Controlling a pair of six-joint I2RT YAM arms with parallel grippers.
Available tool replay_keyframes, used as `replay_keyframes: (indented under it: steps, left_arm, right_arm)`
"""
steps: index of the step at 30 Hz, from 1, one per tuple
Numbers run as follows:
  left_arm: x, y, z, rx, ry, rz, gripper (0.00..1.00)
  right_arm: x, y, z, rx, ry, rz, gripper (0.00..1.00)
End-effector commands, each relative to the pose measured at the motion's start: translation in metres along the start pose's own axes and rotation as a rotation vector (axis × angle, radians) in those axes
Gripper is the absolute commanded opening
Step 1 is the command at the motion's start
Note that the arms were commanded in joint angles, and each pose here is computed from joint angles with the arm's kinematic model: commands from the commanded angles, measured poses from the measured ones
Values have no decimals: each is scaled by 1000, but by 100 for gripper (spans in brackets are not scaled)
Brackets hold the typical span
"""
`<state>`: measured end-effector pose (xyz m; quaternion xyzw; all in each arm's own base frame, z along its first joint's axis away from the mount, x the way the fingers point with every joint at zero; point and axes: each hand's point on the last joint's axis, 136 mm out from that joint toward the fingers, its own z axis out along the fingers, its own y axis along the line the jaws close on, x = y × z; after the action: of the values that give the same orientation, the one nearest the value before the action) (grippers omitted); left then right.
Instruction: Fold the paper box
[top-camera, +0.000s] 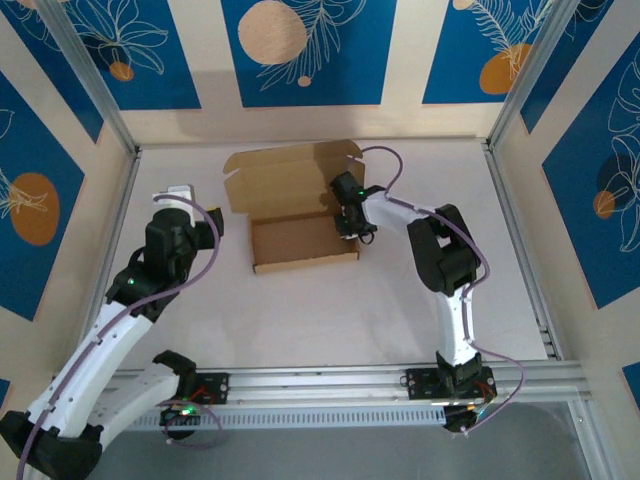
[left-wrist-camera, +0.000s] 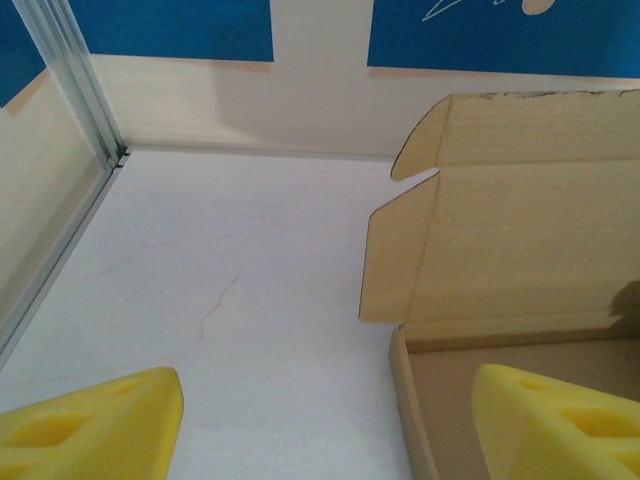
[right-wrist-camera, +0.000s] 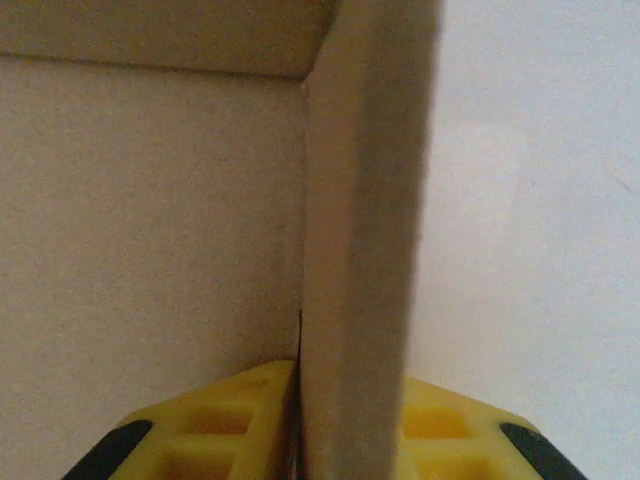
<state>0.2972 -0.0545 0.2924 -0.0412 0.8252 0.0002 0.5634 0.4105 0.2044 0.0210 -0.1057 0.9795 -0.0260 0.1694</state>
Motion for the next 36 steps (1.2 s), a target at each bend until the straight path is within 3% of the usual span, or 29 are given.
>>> replay_keyframes:
  steps: [1,5,9,12,15,19,21,24,32,36]
  left_arm:
    - [-9,4,1,-21,-30,-38,76]
    - [-6,2,4,-17,-17,-47,76]
    - [1,0,7,-9,3,-55,76]
    - [9,-2,10,-2,21,-33,77]
    - [16,-3,11,11,40,-4,80]
    - [27,-10,12,50,76,12,81]
    - [30,-9,12,50,84,9,81]
    - [36,-9,14,49,92,7,81]
    - [47,-8,21,31,116,10,81]
    - [49,-7,21,30,114,11,81]
  right_arm:
    - [17,-16,9,248,55,22,21]
    - [18,-16,9,299,54,22,17]
    - [15,-12,7,287,58,13,20]
    - [5,0,-6,169,6,18,35]
    - [-3,14,-31,-30,-74,41,59]
    - [-8,30,-66,-288,-152,54,68]
    - [-6,30,-76,-318,-171,35,67]
    - [0,28,-77,-319,-138,46,55]
    - [11,8,-57,-80,-40,57,41]
    - [17,9,-44,-44,1,39,39]
